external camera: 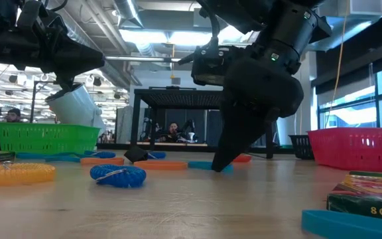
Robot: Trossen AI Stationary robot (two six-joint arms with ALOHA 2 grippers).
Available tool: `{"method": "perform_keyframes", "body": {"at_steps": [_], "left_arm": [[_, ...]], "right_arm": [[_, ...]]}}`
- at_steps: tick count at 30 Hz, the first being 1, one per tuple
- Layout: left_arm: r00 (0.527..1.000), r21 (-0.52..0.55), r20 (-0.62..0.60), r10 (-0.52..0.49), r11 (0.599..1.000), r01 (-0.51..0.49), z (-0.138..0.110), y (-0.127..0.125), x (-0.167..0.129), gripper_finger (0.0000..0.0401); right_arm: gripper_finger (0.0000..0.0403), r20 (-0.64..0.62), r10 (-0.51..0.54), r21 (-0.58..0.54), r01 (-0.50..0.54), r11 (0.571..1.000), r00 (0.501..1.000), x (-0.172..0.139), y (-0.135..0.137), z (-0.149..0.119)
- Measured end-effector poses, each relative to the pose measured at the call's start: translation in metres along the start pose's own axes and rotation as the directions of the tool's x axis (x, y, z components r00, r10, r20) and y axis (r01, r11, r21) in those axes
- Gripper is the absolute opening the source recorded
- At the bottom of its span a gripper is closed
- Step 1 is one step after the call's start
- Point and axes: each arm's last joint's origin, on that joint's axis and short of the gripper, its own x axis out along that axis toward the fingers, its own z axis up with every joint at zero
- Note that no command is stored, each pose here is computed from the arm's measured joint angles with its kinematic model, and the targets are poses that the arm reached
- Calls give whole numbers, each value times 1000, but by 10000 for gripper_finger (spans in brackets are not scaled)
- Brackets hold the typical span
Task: Pick & Place Office Desk Supplies
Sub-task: Put the blue rubber band into the black bin
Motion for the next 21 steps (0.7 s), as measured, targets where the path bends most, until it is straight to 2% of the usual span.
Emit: {"method": "perform_keyframes", "body": {"at_steps": [13,18,21], "left_arm": [[1000,0,0,0,1000,0,0,0,0,91],[1000,0,0,0,1000,0,0,0,0,91],[1000,0,0,0,1000,0,0,0,0,91]], "right_arm": [[4,58,20,14,-21,1000,998,-5,1,6],[3,165,-2,40,-5,999,986,-29,1,18],[2,270,-28,64,11,998,962,-46,3,27]]}}
